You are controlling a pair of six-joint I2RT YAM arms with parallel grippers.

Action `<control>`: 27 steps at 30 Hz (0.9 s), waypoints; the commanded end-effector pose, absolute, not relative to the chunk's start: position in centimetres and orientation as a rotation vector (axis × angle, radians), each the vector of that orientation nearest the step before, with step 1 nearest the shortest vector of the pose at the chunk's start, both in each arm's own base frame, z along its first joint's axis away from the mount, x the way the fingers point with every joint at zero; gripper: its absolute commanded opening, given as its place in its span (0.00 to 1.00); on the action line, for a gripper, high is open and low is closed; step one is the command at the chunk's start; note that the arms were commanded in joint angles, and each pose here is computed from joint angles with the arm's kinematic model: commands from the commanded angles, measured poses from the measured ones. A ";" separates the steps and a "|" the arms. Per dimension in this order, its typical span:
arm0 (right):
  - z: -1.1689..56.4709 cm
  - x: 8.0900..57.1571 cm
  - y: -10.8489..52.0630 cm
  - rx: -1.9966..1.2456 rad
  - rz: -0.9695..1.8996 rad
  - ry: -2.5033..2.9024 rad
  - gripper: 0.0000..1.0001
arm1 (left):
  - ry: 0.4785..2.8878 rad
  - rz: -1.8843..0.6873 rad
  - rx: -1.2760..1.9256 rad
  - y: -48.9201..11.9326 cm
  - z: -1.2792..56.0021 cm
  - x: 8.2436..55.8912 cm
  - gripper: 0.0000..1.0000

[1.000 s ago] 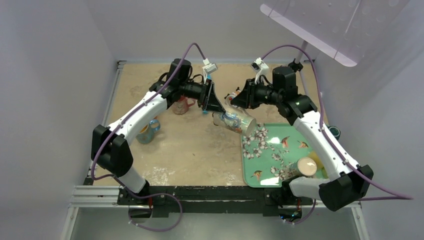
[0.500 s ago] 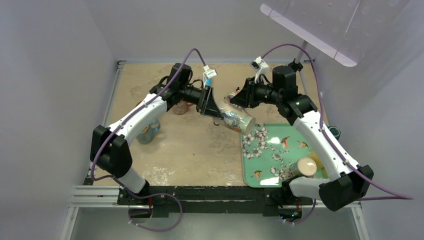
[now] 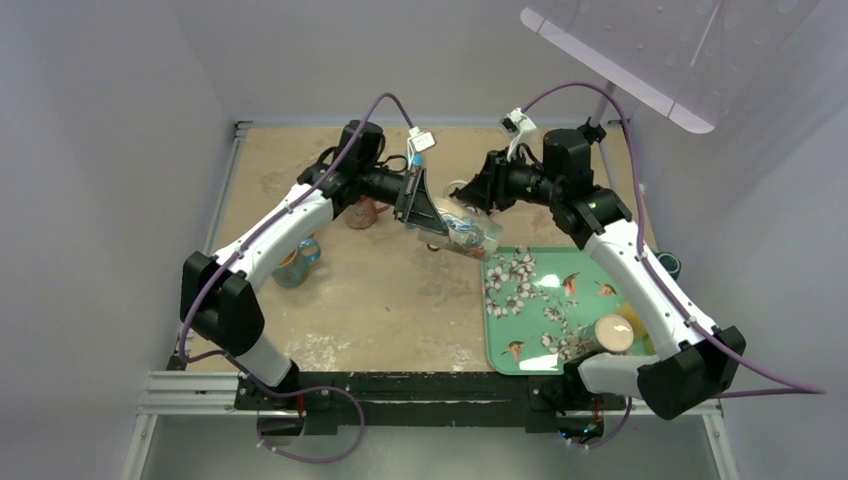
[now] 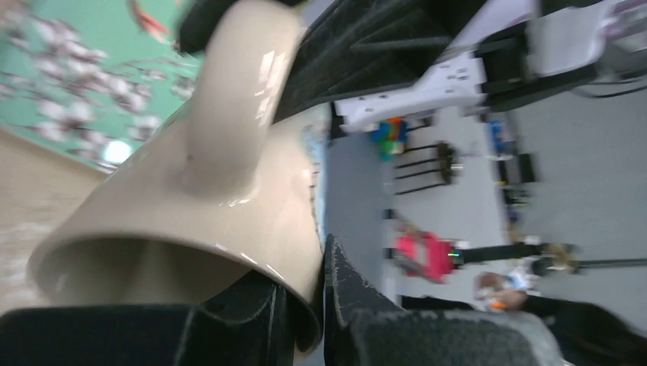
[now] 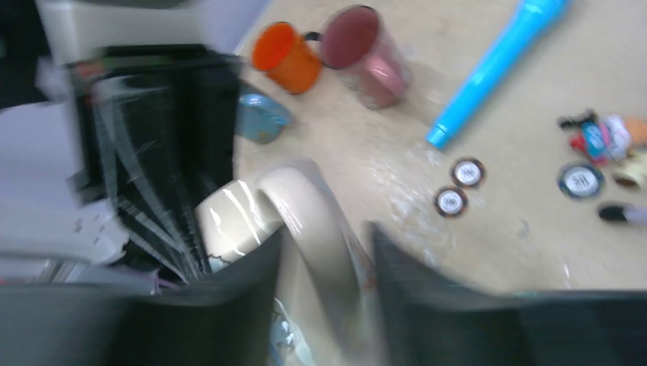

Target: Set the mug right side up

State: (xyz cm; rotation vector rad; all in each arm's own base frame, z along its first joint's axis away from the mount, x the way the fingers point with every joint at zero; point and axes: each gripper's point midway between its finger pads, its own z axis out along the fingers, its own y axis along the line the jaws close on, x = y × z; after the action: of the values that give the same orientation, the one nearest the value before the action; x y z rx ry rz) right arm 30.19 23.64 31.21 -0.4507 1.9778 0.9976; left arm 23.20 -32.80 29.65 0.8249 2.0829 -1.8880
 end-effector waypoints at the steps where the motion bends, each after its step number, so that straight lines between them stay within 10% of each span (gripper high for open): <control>1: 29.8 32.3 21.4 -0.216 0.831 2.093 0.87 | 2.068 -1.108 1.111 -28.3 27.8 25.7 0.00; 13: 29.3 32.8 12.8 0.252 0.409 2.052 0.95 | 2.359 -0.102 1.490 -13.9 14.7 26.2 0.00; 25: 24.5 28.2 1.6 0.811 -0.158 2.056 0.99 | 2.356 -0.027 1.465 -13.2 11.5 28.1 0.00; 27: 24.0 27.3 -0.3 0.897 -0.197 2.024 0.99 | 2.338 -0.032 1.487 -13.2 11.8 27.9 0.20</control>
State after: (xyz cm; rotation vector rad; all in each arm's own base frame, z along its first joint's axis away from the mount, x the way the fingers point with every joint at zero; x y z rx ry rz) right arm 29.98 5.10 24.73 0.6367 2.1237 0.0066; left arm 25.60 -13.18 10.70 1.4778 2.4615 -0.1051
